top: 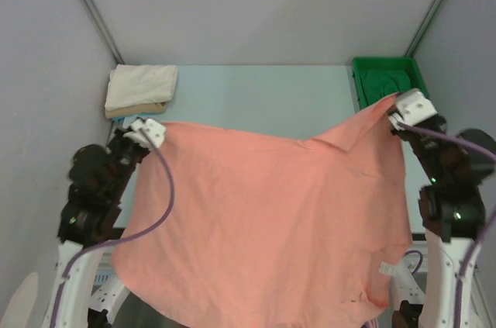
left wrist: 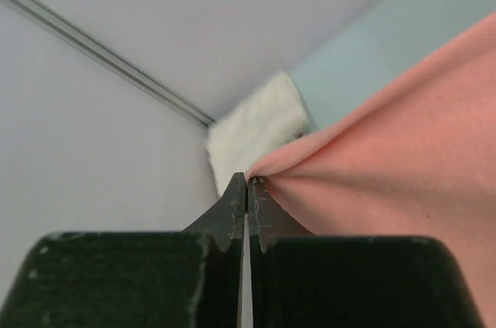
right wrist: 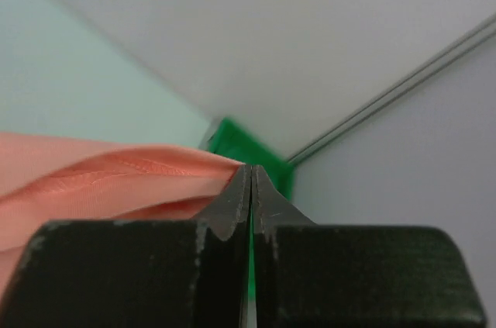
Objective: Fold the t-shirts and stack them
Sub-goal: Flatten the tshirt out
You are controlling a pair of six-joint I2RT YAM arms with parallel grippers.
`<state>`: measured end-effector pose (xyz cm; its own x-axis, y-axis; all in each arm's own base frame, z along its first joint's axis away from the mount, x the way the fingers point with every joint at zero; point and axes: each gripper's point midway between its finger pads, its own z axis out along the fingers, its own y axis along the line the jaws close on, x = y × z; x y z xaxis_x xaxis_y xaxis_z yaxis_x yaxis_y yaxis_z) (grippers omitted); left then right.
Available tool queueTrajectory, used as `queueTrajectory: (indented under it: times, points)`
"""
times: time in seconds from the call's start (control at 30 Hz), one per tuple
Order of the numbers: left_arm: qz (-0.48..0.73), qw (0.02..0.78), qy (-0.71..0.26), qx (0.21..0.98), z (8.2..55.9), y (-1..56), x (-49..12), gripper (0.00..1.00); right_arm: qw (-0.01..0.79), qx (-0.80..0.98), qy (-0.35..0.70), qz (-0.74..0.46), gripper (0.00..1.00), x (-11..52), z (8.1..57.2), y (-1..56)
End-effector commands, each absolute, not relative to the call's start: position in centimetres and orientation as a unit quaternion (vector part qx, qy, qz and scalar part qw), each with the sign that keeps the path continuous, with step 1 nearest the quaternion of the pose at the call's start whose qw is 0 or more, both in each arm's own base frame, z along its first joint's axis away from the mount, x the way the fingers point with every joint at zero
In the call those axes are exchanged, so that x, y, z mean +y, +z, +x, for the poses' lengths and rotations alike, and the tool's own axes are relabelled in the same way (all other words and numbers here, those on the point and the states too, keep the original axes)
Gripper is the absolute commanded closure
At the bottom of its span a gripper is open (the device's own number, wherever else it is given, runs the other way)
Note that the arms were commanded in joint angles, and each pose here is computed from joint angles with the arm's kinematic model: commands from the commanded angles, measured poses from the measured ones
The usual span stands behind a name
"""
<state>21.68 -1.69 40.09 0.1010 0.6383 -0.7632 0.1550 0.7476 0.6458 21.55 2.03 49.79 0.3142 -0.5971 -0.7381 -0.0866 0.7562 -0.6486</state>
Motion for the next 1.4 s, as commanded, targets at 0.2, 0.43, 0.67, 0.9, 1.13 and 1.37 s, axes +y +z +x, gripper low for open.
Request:
queueTrajectory:
  times: [0.2, 0.43, 0.67, 0.9, 1.13, 1.37]
  points:
    - [0.348, 0.553, 0.24, 0.718, 33.4, 22.2, -1.9, 1.0, 0.631, 0.689, -0.133, -0.33, 1.0, 0.6, 34.5, 30.8]
    - [0.332, 0.515, 0.229, 0.756, 40.5, 16.4, -1.4, 1.0, 0.603, 0.716, -0.121, -0.332, 1.0, 2.5, 43.2, 24.8]
    - [0.28, 0.521, 0.238, 0.771, 45.9, 15.3, 1.1, 1.0, 0.588, 0.726, -0.141, -0.328, 1.0, 3.6, 51.0, 21.0]
    - [0.281, 0.52, 0.271, 0.76, 50.5, 14.9, 2.1, 1.0, 0.608, 0.711, -0.169, -0.31, 1.0, 2.7, 57.7, 22.1]
    - [0.267, 0.51, 0.261, 0.774, 53.7, 13.8, 2.2, 1.0, 0.594, 0.721, -0.164, -0.316, 1.0, 4.0, 61.4, 20.3]
    - [0.237, 0.59, 0.219, 0.74, 51.0, 20.0, 0.6, 1.0, 0.631, 0.701, -0.171, -0.286, 1.0, 3.6, 58.3, 25.1]
